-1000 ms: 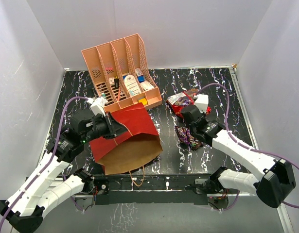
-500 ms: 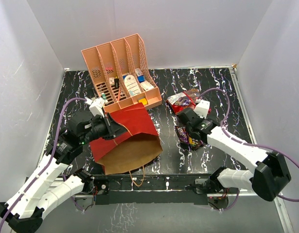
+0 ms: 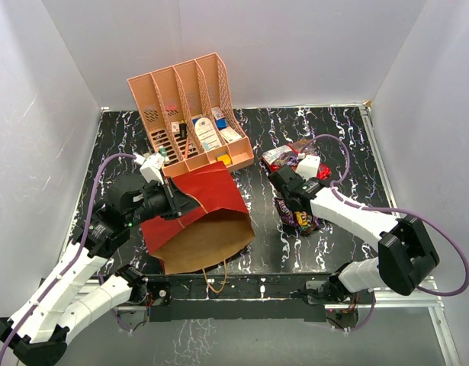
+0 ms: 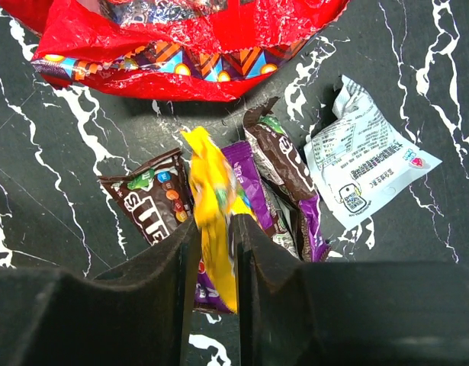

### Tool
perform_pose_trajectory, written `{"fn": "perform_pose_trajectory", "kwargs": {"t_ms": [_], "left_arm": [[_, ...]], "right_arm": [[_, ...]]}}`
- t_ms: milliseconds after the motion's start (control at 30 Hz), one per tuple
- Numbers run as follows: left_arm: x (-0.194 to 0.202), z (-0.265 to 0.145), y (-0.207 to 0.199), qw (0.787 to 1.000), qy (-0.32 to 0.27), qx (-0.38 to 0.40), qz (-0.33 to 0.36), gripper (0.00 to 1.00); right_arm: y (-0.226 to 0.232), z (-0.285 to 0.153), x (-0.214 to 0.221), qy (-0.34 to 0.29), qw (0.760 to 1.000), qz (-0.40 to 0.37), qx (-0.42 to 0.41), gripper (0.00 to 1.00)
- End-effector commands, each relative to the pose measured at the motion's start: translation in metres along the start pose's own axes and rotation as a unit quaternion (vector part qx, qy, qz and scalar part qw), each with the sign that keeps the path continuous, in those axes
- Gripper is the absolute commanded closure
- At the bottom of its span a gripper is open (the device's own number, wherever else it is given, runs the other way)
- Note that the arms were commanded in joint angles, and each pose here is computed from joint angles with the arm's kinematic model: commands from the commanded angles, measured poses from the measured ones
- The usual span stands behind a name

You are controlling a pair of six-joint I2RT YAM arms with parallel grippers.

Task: Take the snacks out of the paper bag
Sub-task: Place the snack at the center of the board, then take out the snack from the paper bag.

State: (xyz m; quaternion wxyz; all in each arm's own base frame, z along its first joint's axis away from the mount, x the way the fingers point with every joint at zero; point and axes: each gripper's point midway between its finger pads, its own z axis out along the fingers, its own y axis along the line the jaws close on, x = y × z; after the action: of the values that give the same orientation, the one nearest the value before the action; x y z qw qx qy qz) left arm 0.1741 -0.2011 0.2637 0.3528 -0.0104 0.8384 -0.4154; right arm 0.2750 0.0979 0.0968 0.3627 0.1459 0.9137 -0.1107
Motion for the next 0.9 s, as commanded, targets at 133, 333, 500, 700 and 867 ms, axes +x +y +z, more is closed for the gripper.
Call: {"fn": "perform_pose_trajectory", "kwargs": {"t_ms": [133,333,500,700,867], "left_arm": [[0.001,0.0,0.003,1.0,0.001,-0.004,0.002,1.0],[0.0,-0.001,0.002,1.0,0.0,-0.002,0.002,1.0],[0.0,-0.001,0.001,1.0,-0.002,-0.001,0.002,1.0],[0.001,-0.001,0.002,1.0,0.0,-0.001,0.001,1.0],[0.001,-0.002,0.001,1.0,0.0,-0.001,-0.001,1.0]], "right_arm": [[0.012,-0.009,-0.029,-0.034,0.999,0.024,-0.019,0.54],[0.014,-0.027,-0.049,-0.071,0.995,0.01,-0.066,0.41],[0.037,-0.052,-0.057,-0.104,0.975,-0.04,-0.192,0.34],[0.081,-0.121,-0.054,-0.138,0.892,-0.08,-0.423,0.27],[0.103,-0.189,-0.04,-0.163,0.779,-0.13,-0.591,0.26]]}}
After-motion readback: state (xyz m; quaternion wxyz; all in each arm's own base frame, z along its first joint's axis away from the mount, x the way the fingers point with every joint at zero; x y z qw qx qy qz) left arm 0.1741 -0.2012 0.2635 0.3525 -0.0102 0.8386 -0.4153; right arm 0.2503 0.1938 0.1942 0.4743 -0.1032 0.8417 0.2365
